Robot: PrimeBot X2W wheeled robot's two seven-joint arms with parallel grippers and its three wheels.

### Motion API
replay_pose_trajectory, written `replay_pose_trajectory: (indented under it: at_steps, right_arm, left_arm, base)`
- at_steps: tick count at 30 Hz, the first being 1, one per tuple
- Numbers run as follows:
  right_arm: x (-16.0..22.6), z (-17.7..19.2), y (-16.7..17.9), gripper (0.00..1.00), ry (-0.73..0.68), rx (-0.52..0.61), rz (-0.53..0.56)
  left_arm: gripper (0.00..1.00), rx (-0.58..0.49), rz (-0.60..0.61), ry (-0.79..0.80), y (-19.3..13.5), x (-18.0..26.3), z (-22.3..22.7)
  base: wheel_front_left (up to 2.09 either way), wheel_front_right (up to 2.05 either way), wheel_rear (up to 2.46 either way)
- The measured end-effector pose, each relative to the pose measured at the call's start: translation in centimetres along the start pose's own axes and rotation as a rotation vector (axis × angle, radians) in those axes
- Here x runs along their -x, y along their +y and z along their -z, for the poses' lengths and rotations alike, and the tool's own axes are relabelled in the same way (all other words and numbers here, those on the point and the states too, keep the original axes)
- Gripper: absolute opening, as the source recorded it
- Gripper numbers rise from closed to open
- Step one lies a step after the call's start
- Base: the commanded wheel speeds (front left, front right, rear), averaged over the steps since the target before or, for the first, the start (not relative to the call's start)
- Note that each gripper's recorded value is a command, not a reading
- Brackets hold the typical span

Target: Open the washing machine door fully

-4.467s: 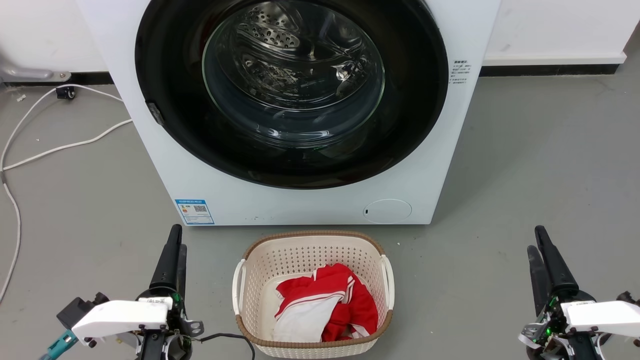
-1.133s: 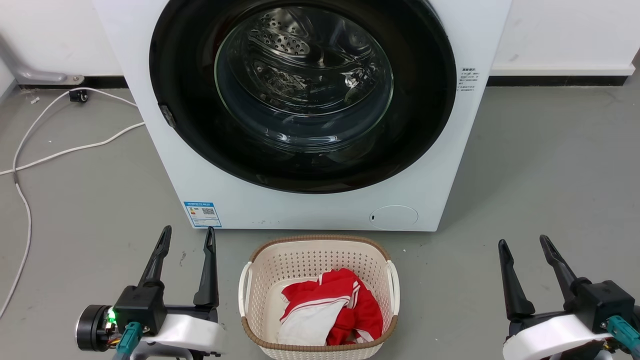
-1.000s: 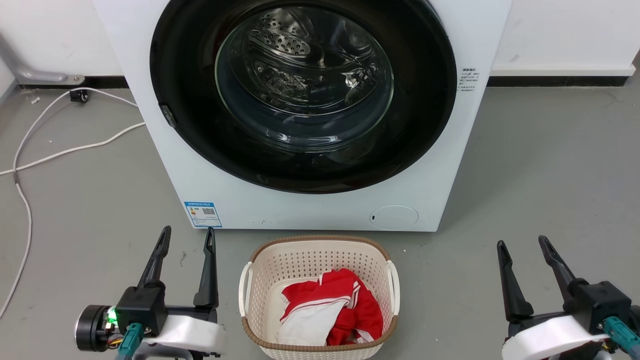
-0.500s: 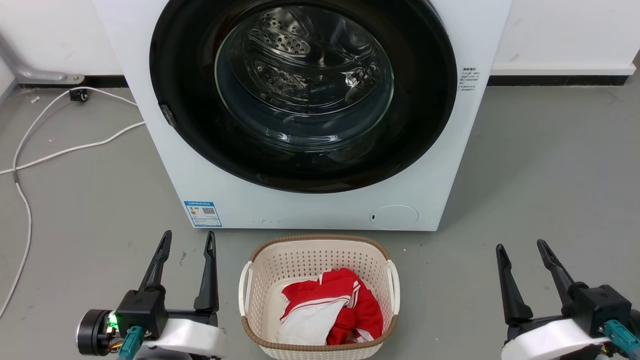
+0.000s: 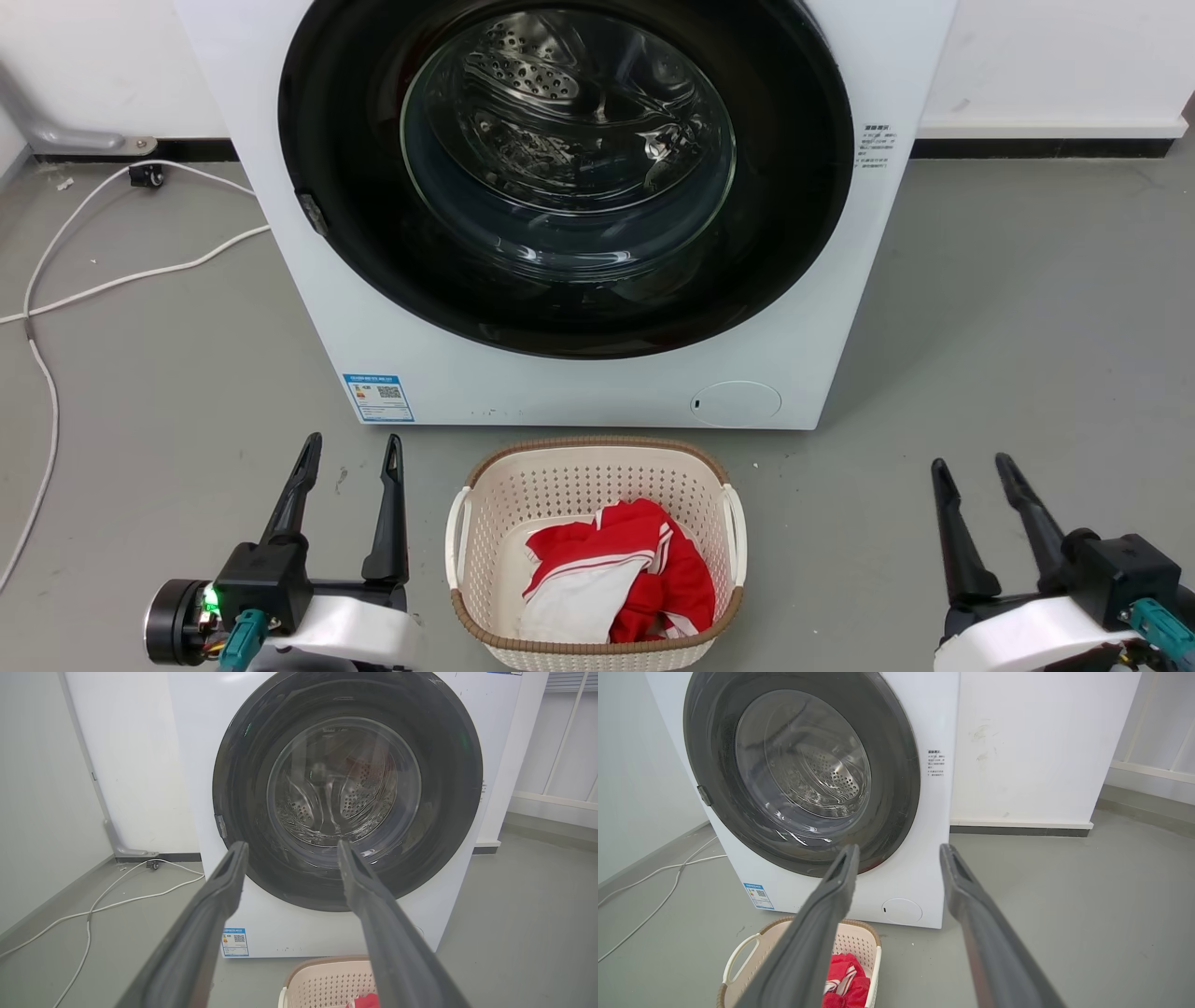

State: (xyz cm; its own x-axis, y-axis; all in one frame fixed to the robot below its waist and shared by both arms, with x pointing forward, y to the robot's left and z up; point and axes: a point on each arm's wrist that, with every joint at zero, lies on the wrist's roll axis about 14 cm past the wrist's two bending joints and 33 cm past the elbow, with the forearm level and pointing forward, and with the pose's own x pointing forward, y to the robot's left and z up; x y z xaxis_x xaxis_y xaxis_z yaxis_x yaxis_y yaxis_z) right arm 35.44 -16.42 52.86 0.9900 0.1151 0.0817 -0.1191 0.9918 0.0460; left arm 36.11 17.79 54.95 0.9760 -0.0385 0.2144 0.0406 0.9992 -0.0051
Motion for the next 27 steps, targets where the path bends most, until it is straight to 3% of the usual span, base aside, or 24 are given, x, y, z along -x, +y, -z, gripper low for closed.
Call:
replay_pose_trajectory:
  at_steps: [1, 8, 9, 11, 20, 27]
  right_arm:
    - [0.0, 0.1, 0.0, 0.0, 0.004, -0.002, -0.001]
    - [0.0, 0.0, 0.1, 0.0, -0.012, -0.082, 0.003]
    - [-0.1, -0.1, 0.1, 0.0, -0.021, -0.138, 0.008]
    - [-0.6, -1.8, -0.4, 0.0, -0.13, -0.385, 0.036]
    - [-2.1, -5.3, -4.4, 0.0, -0.359, -0.995, 0.146]
    - [-5.4, -7.4, -7.2, 0.0, -0.483, -1.254, 0.178]
  left_arm:
    - [1.0, 0.001, 0.001, 0.0, 0.0, 0.0, 0.0]
    - [1.0, -0.002, 0.0, 0.001, 0.0, 0.0, 0.0]
    - [1.0, -0.002, 0.0, 0.001, 0.0, 0.0, 0.0]
    - [1.0, -0.001, -0.002, -0.001, 0.0, 0.0, 0.0]
    - [1.0, 0.001, -0.002, 0.001, 0.0, -0.3, 0.1]
    - [1.0, 0.004, 0.006, 0.005, -0.1, -1.1, 0.4]
  base:
    - [0.0, 0.0, 0.0]
    - [0.0, 0.0, 0.0]
    - [0.0, 0.0, 0.0]
    - [0.0, 0.0, 0.0]
    - [0.0, 0.0, 0.0]
    - [0.0, 0.0, 0.0]
